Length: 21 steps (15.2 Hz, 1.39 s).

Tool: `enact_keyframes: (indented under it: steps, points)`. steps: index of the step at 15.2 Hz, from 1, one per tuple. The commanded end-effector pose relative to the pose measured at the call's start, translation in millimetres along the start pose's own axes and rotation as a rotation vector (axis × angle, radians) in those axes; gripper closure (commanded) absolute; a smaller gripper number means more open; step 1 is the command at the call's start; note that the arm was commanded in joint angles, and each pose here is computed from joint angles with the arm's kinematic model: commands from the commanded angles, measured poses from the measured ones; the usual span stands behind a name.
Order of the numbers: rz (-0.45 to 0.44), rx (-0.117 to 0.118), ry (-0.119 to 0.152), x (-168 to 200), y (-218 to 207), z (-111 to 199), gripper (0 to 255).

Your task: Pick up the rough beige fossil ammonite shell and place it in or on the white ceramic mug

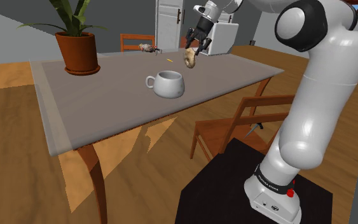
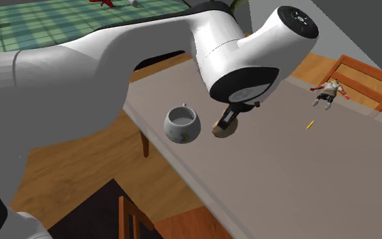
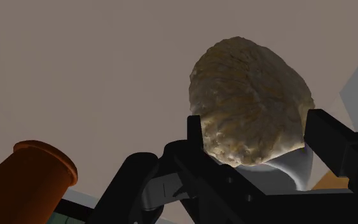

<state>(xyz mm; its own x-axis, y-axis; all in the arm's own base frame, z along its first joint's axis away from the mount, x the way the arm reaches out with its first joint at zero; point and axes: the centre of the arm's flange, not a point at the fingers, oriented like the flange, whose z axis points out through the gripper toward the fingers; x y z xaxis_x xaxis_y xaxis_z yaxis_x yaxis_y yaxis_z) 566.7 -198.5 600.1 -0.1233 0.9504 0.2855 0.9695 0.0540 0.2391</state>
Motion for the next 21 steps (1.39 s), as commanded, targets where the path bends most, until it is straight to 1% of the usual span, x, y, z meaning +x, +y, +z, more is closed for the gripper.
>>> enact_keyframes:
  steps: [1, 11, 12, 21]
  points:
    - [0.0, 0.0, 0.0, 2, 2, -9, 255]
    - [0.0, 0.0, 0.0, 128, 4, 30, 255]
    - [0.0, 0.0, 0.0, 146, 5, 36, 255]
    - [0.0, 0.0, 0.0, 132, -7, 80, 255]
